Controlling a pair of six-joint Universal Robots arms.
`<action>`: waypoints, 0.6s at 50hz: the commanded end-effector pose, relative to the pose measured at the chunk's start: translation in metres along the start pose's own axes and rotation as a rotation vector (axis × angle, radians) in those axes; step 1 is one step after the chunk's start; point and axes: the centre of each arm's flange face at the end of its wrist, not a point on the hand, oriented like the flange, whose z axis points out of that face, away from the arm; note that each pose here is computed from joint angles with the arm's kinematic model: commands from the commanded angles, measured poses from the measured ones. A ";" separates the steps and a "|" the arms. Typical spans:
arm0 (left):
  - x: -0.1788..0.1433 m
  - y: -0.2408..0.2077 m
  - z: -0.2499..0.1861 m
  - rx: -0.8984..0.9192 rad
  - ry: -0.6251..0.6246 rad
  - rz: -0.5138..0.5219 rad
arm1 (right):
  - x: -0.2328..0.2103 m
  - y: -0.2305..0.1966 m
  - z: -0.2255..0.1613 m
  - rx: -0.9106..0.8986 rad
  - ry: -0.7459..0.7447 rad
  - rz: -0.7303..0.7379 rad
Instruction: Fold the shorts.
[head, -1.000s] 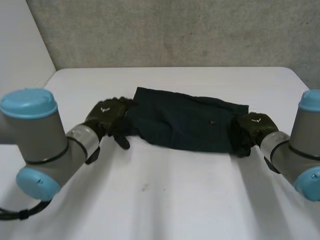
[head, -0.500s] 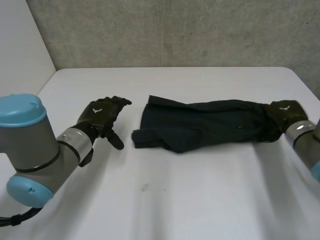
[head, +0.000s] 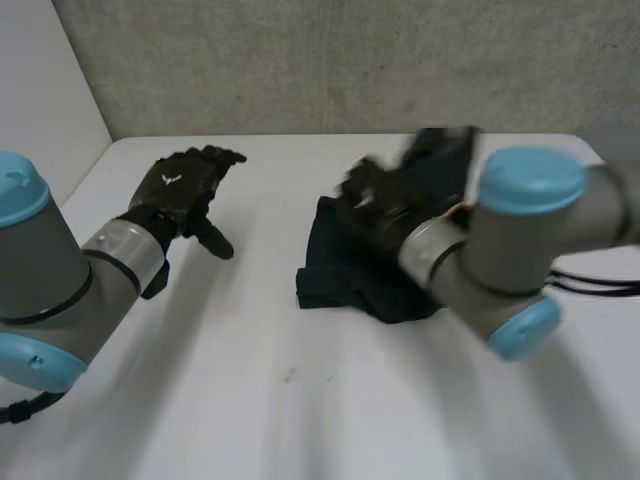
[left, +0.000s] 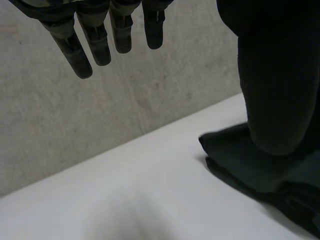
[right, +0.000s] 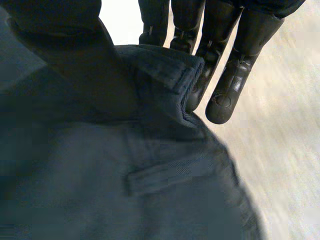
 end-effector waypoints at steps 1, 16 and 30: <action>0.001 -0.021 0.009 0.070 0.004 0.012 | -0.065 -0.019 -0.001 0.167 -0.214 0.031; 0.044 -0.049 0.047 0.169 0.093 0.005 | 0.067 -0.008 -0.020 0.090 0.134 0.819; 0.098 0.050 0.090 -0.117 0.155 0.012 | 0.025 0.075 -0.001 -0.218 0.067 0.987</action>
